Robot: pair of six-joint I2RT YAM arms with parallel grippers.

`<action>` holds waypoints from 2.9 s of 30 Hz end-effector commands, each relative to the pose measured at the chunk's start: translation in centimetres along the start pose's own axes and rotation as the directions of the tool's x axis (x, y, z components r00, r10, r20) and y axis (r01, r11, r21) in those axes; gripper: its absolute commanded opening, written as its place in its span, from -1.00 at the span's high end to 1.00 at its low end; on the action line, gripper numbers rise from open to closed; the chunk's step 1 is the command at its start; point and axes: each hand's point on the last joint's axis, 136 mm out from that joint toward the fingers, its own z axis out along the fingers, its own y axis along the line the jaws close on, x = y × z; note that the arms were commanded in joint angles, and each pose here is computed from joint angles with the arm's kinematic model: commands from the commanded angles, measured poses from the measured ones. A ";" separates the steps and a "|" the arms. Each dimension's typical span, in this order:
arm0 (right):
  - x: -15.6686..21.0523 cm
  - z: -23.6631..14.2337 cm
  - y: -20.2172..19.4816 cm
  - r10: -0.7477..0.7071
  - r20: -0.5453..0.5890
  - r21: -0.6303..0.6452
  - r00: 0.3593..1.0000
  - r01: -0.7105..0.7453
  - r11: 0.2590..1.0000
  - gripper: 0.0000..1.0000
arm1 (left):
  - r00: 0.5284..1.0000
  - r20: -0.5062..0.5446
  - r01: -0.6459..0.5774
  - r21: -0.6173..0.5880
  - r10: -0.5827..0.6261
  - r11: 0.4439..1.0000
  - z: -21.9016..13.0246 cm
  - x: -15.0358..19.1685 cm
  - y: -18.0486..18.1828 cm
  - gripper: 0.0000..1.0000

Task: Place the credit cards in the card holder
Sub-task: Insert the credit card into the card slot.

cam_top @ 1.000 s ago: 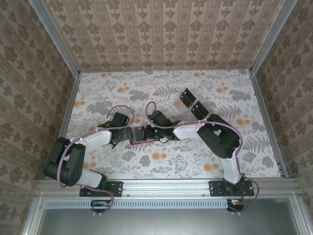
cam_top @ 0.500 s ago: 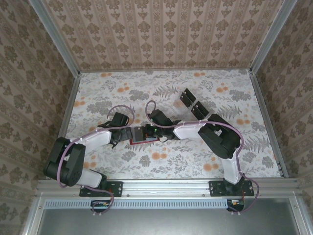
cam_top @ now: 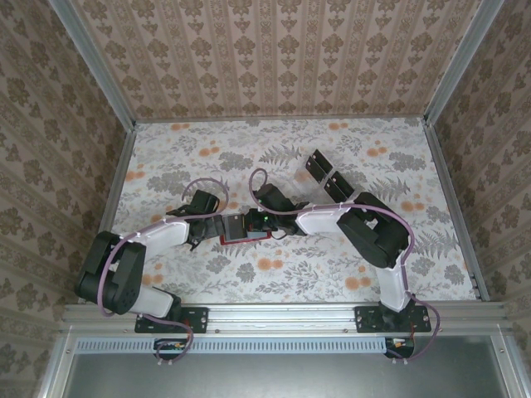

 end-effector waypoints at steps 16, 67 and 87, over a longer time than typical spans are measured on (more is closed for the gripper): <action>0.6 1.7 0.5 0.012 -0.036 -0.023 0.999 -0.013 1.000 0.97 | 0.999 -0.036 -0.022 -0.007 0.022 1.000 0.8 1.2 0.3 -1.00; 0.1 2.2 0.6 0.031 -0.045 -0.046 0.999 -0.033 0.998 0.95 | 0.998 -0.038 -0.054 -0.066 0.052 0.996 0.7 -0.9 1.2 -0.99; 0.1 2.4 2.5 0.019 -0.057 -0.090 0.998 -0.024 0.996 0.95 | 0.999 -0.030 -0.039 -0.060 0.038 0.997 0.5 -1.1 1.3 -1.00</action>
